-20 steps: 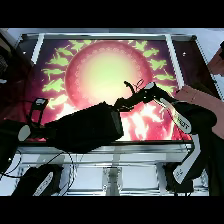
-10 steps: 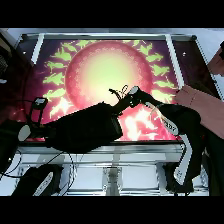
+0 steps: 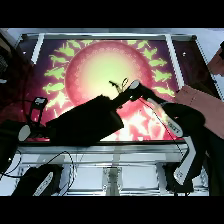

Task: Fold the clothes and pants, and hang the long-sleeved shirts on hangers.

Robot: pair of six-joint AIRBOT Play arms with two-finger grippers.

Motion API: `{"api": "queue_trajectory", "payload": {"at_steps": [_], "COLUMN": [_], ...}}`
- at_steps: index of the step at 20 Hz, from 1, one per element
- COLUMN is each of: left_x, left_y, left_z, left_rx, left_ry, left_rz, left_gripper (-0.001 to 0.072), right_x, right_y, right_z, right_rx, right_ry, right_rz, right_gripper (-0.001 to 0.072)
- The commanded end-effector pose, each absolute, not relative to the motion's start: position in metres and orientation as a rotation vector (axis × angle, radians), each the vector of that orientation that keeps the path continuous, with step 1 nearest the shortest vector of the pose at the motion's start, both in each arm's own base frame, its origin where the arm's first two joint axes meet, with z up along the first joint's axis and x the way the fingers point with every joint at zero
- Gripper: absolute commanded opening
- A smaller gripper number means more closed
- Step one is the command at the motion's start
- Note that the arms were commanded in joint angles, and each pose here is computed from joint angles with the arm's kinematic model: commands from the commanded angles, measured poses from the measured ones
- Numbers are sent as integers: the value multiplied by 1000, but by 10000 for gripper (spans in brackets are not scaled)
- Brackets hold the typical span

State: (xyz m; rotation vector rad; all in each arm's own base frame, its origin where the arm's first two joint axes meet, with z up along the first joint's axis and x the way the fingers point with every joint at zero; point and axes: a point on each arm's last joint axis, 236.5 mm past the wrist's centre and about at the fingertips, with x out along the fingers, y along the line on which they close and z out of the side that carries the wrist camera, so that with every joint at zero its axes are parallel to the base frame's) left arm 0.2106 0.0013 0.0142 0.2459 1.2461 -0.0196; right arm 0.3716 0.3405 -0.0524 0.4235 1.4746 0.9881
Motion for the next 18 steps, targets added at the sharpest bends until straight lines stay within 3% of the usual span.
{"api": "queue_trajectory", "payload": {"at_steps": [1, 4, 7, 11, 18], "left_x": [212, 217, 225, 233, 235], "left_y": [5, 3, 1, -1, -1], "left_z": [15, 17, 20, 23, 24], "left_rx": [259, 257, 255, 253, 252], "left_ry": [1242, 1217, 1183, 1146, 1136], "left_rz": [-9, -13, -19, -25, -26], "left_gripper": [288, 288, 288, 288, 288], "right_x": [419, 428, 410, 379, 315], "right_y": [253, 139, 27, -104, -237], "right_z": [-6, 27, 59, 103, 109], "right_rx": [328, 290, 338, 422, 582], "right_ry": [1384, 1378, 1376, 1234, 1131], "right_rz": [759, 498, 278, -37, -349], "right_gripper": [15, 15, 15, 15, 16]}}
